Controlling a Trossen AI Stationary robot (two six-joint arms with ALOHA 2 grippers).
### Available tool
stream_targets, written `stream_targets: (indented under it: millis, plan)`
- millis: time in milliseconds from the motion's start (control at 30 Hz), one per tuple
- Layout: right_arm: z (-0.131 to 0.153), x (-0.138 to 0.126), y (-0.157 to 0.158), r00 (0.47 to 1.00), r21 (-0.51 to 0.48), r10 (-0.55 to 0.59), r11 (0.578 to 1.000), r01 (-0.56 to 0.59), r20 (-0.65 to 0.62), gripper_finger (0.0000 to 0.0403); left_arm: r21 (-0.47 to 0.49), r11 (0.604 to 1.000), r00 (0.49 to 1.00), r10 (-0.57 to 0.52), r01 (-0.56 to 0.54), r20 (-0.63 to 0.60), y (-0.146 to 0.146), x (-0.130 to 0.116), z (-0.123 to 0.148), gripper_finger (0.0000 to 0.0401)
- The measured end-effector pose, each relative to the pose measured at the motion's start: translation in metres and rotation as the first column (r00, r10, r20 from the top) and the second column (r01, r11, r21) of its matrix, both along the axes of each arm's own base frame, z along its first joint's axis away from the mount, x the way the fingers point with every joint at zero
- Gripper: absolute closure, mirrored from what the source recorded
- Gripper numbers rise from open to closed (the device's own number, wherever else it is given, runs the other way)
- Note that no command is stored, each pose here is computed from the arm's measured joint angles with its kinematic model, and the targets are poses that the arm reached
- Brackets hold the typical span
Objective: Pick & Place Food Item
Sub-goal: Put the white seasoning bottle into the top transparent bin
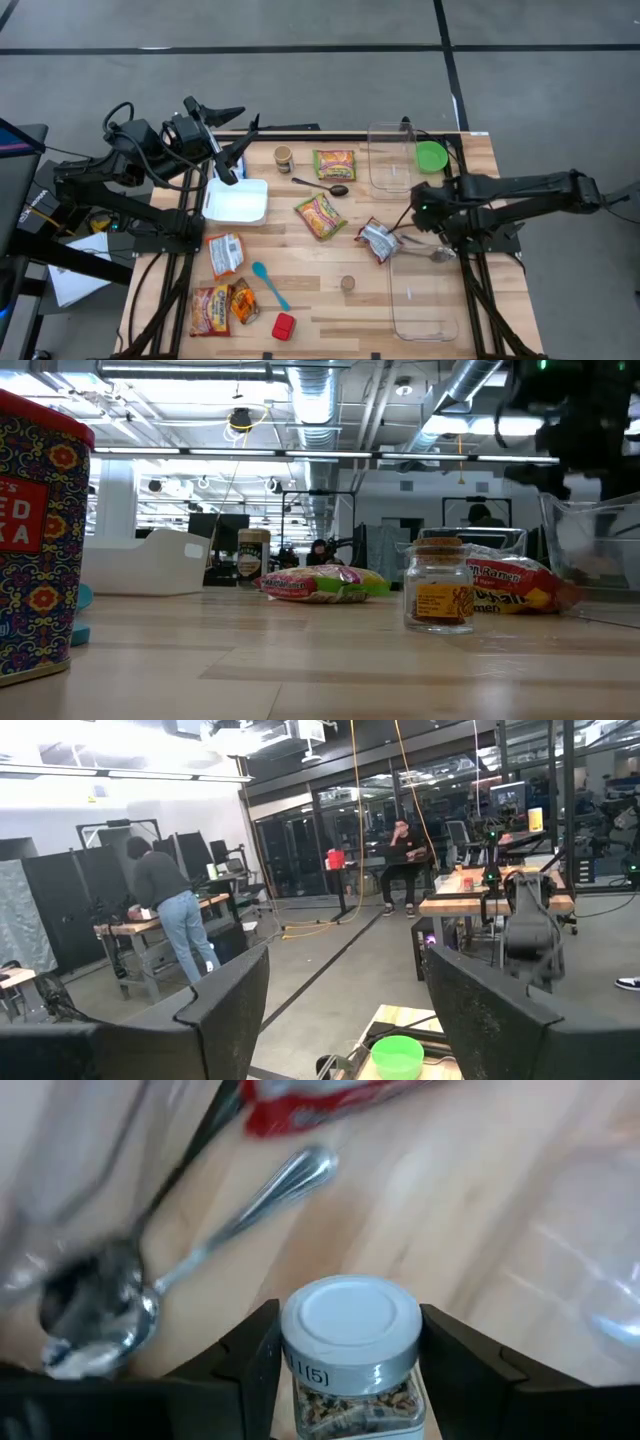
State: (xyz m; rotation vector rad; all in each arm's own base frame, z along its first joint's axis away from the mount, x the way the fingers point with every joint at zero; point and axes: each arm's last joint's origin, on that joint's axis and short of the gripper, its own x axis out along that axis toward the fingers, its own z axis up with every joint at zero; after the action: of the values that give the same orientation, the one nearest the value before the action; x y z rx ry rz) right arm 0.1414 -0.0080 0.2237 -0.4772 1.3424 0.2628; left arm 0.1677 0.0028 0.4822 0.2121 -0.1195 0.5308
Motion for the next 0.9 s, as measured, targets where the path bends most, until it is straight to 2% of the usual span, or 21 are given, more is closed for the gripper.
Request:
stream_targets:
  millis: [200,367,533,633,767,900]
  plan:
    - [0.041,-0.011,0.001,0.970,0.069,-0.193,0.980,0.184,0.149,0.0216,0.001,1.000,1.000,0.000,0.000,-0.003,0.000,0.000,0.000,0.0142]
    - [0.067,-0.019,0.001,0.886,0.180,-0.359,0.931,0.317,0.295,0.0216,0.000,1.000,1.000,0.001,-0.001,-0.003,0.000,0.000,0.000,0.0142]
    - [0.088,-0.017,0.000,0.732,0.335,-0.504,0.861,0.383,0.458,0.0216,0.000,1.000,1.000,0.003,-0.003,-0.003,0.000,0.000,0.000,0.0142]
    - [0.095,-0.016,-0.004,0.626,0.371,-0.573,0.820,0.437,0.529,0.0216,0.000,1.000,1.000,0.003,-0.003,-0.003,0.000,0.000,0.000,0.0142]
    - [0.106,-0.010,-0.013,0.445,0.435,-0.649,0.753,0.494,0.617,0.0216,0.000,1.000,1.000,0.003,-0.003,-0.004,0.000,0.000,0.000,0.0142]
    - [0.123,-0.001,-0.018,0.268,0.542,-0.676,0.722,0.431,0.687,0.0216,-0.004,1.000,1.000,0.002,-0.002,-0.014,0.000,0.005,-0.002,0.0142]
